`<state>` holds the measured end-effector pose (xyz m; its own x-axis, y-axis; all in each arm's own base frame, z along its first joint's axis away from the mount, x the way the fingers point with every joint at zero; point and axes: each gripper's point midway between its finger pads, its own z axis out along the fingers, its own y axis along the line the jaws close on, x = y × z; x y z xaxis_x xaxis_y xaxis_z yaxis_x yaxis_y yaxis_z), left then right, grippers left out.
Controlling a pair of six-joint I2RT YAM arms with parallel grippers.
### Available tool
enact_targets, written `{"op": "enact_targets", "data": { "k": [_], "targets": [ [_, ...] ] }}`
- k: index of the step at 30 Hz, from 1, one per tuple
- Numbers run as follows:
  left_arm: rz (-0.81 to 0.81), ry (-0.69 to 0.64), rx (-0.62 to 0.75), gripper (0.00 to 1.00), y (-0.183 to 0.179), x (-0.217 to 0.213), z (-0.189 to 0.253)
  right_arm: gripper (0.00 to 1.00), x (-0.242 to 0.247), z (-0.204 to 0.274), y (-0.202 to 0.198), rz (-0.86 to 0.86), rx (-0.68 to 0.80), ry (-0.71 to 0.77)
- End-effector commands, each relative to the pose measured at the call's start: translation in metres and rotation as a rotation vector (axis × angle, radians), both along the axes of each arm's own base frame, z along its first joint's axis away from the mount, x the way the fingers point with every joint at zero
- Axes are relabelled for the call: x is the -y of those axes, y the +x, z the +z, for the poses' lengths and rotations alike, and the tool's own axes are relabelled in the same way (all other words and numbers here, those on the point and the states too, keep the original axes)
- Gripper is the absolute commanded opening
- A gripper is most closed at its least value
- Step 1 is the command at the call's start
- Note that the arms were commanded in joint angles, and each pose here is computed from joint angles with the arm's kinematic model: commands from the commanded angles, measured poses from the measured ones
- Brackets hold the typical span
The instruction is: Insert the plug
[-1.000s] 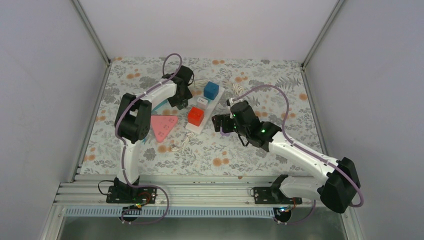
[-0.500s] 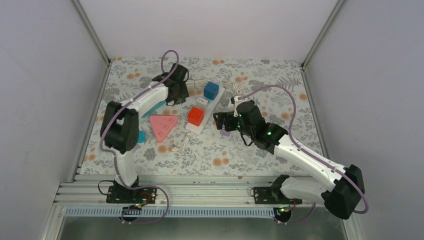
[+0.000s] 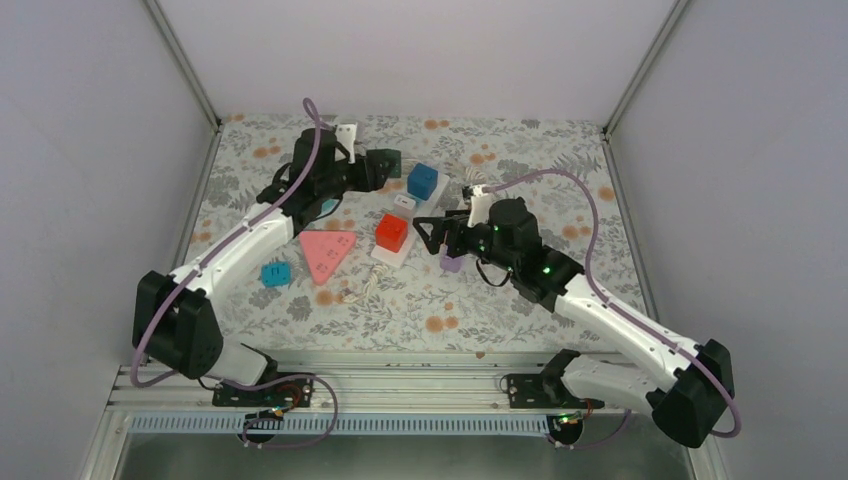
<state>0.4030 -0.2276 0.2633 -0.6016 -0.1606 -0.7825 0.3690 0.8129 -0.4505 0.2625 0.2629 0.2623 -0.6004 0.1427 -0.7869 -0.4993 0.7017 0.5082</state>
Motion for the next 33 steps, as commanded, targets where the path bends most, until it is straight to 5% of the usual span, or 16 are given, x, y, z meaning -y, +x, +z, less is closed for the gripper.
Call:
{"op": "enact_targets", "data": {
  "k": [1,10,29,33],
  "targets": [
    [-0.180,-0.253,0.151,0.50,-0.030,0.039,0.074,1.00,-0.023,0.023,0.005,0.081,0.072,0.093],
    [-0.181,-0.520,-0.168,0.49,-0.063,0.078,0.076,1.00,-0.023,0.035,0.045,-0.075,0.206,0.110],
    [-0.140,-0.643,-0.320,0.52,-0.088,0.076,0.083,0.98,-0.026,0.060,0.069,-0.165,0.315,0.220],
    [-0.131,-0.650,-0.363,0.52,-0.090,0.077,0.075,0.83,-0.025,0.060,0.077,-0.207,0.317,0.215]
  ]
}}
